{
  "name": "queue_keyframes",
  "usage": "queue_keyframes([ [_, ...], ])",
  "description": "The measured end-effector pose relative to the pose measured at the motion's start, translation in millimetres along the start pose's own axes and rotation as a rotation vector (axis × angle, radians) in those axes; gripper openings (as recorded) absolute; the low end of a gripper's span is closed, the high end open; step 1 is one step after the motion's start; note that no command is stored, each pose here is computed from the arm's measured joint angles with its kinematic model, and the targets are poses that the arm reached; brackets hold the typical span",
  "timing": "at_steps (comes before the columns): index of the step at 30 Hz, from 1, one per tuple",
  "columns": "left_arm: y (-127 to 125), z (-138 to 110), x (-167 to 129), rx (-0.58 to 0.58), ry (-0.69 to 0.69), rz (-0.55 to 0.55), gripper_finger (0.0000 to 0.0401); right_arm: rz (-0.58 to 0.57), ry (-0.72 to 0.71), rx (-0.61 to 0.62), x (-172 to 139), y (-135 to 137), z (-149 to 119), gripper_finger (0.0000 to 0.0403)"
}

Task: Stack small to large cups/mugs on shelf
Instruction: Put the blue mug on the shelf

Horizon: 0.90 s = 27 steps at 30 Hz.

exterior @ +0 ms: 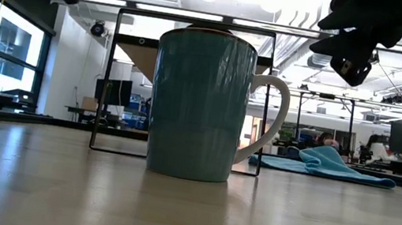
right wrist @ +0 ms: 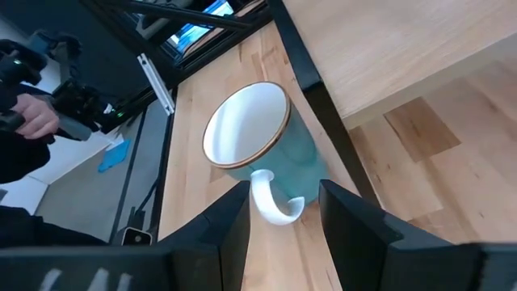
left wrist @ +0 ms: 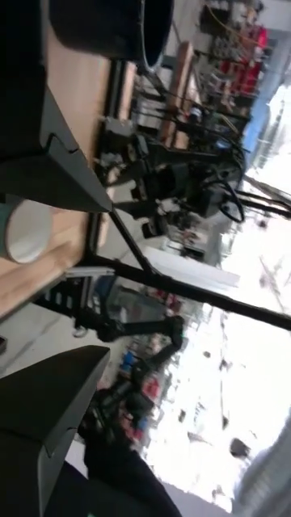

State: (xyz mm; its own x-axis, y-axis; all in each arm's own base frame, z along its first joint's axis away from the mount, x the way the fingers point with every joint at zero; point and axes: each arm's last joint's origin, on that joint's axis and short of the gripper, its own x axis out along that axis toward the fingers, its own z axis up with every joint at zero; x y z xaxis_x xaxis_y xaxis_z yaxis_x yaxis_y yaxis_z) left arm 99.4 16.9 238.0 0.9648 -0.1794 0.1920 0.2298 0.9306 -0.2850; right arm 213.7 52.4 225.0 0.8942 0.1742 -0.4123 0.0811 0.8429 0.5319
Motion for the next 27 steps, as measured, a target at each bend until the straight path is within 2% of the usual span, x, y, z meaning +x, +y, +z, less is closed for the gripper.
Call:
queue_keyframes([
  [6, 1, -16, 2, -0.035, -0.025, -0.010, 0.0271, 0.016, 0.012, 0.000, 0, 0, 0, 0.0138],
  [14, -2, -25, 5, 0.015, -0.005, 0.110, 0.0271, 0.034, 0.026, -0.021, 0, 1, -1, 0.0138],
  [19, -5, -29, 6, 0.018, 0.030, 0.092, 0.0271, 0.048, 0.036, -0.017, 0, 1, -1, 0.0138],
  [25, 0, -47, 0, 0.020, -0.087, 0.054, 0.0271, 0.052, 0.040, 0.027, 0, 1, -1, 0.0138],
  [27, 0, -48, -1, 0.008, -0.072, 0.054, 0.0271, 0.060, 0.045, 0.048, 0, 2, -1, 0.0138],
])
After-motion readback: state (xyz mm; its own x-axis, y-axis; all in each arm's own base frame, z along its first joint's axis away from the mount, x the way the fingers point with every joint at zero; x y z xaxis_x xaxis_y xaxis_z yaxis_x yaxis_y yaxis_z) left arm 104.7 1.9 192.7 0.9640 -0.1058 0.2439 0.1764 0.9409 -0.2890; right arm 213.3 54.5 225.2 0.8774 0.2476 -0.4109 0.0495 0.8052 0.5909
